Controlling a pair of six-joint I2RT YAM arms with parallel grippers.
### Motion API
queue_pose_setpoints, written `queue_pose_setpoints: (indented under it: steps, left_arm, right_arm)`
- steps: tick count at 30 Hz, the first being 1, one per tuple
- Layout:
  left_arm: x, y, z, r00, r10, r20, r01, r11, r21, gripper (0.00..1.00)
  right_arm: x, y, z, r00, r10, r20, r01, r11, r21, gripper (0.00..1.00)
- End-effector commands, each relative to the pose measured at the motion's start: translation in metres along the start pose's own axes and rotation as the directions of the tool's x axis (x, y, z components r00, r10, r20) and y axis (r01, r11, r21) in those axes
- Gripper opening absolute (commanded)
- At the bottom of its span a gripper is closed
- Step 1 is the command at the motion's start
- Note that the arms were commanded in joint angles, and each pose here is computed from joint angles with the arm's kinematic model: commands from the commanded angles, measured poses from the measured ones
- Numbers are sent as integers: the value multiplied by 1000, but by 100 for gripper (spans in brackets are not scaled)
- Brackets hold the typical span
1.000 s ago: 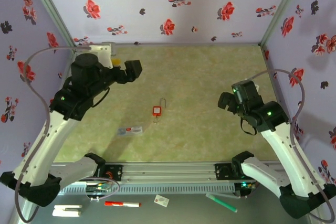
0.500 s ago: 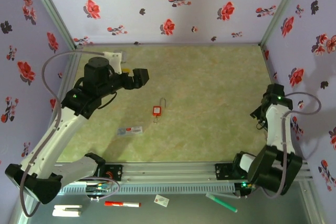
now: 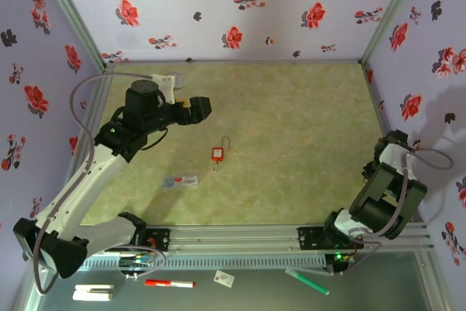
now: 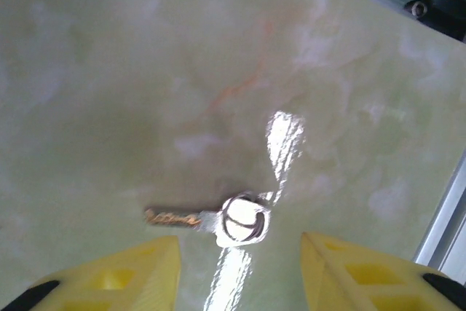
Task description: Unlock with the key
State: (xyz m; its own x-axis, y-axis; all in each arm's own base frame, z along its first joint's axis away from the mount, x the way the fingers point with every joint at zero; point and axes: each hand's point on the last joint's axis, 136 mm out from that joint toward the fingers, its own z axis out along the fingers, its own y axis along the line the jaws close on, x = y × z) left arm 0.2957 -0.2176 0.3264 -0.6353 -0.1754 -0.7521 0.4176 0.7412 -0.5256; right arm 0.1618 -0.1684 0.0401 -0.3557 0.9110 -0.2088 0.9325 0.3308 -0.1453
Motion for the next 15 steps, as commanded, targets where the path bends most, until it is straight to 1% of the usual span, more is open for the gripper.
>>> queue_pose_setpoints:
  steps: [1, 5, 7, 8, 11, 15]
  left_arm:
    - [-3, 0, 5, 1000, -19, 12, 18, 1000, 20, 100]
    - [2, 3, 10, 999, -33, -6, 33, 999, 18, 100]
    - [2, 4, 11, 999, -36, -8, 37, 999, 21, 100]
    - [3, 4, 13, 999, -37, -13, 38, 999, 22, 100]
    - [4, 5, 14, 999, -44, -16, 44, 999, 21, 100]
    - [5, 5, 14, 999, -49, -24, 50, 998, 25, 100]
  right_arm:
    - [-4, -8, 8, 999, 34, 13, -35, 999, 29, 45]
    - [-2, -5, 13, 999, 38, 2, -38, 999, 16, 44]
    - [0, -4, 15, 999, 36, -8, -36, 999, 14, 38]
    - [1, -3, 17, 999, 34, -13, -34, 999, 11, 37]
    - [6, -3, 23, 998, 39, -42, -38, 999, 18, 36]
    - [7, -3, 22, 998, 42, -39, -41, 999, 16, 36]
